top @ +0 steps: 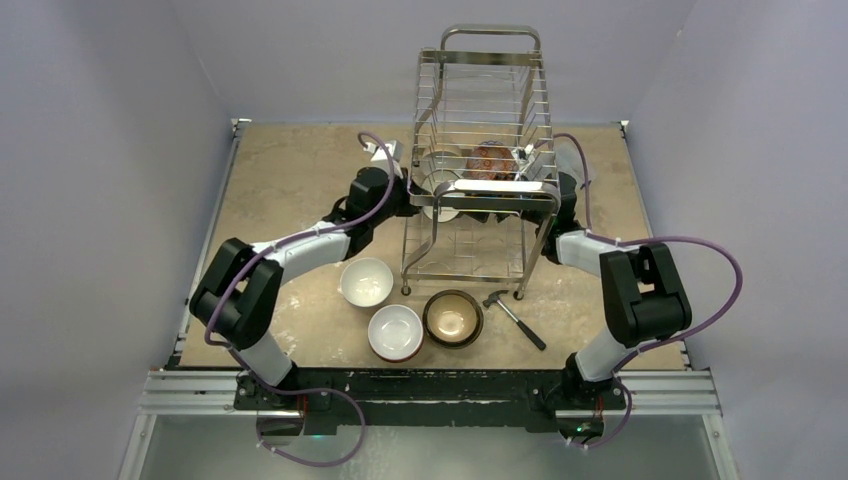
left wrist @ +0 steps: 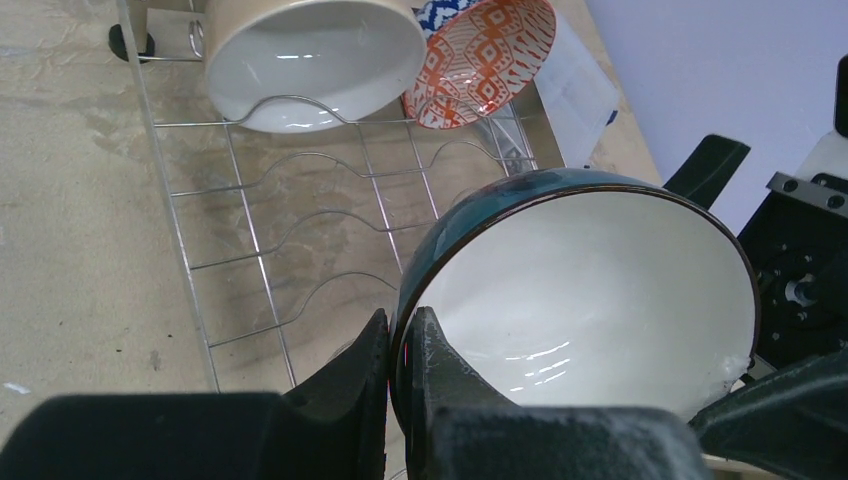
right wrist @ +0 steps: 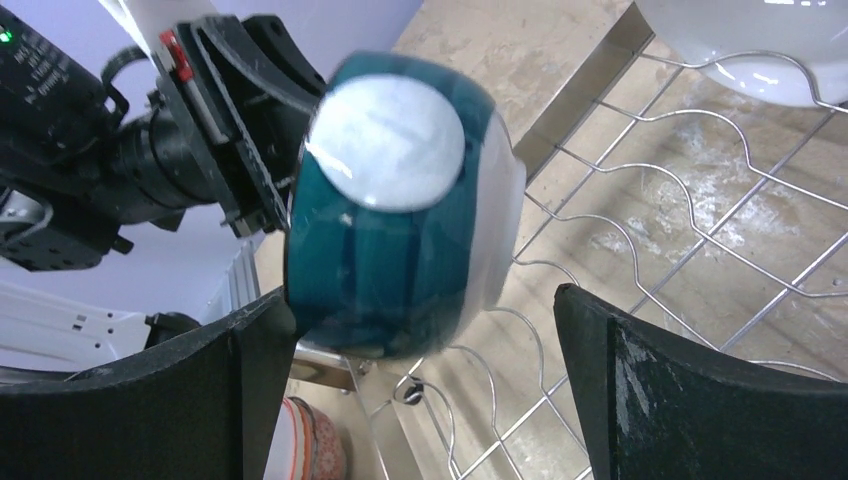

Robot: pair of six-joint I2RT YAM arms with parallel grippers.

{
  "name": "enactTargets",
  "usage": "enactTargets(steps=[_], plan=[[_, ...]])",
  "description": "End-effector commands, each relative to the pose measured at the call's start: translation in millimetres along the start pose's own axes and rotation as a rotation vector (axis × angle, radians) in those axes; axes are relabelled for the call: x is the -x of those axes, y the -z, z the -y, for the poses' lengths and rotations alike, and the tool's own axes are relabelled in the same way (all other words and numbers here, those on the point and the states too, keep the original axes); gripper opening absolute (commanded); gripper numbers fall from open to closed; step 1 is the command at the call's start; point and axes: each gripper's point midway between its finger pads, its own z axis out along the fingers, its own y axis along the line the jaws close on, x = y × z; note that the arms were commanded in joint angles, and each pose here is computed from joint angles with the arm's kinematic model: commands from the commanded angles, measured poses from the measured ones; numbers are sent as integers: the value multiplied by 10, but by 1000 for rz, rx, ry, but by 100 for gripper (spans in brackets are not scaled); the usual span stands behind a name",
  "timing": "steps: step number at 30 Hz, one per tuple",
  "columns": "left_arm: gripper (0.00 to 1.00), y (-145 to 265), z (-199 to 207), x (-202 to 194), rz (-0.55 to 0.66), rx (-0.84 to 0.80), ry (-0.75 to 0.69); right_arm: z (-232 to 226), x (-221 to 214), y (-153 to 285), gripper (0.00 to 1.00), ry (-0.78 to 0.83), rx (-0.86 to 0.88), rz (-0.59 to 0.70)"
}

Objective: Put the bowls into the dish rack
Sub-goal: Pick up the bowl from the center of the board.

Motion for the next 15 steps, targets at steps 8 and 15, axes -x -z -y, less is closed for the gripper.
enactTargets(steps=[8, 15], plan=[[0, -12, 439, 265, 101, -110, -116, -342, 159, -57, 95, -23, 101, -3], [0, 4, 419, 291, 111, -98, -133, -502, 131, -22, 85, -34, 166, -33]])
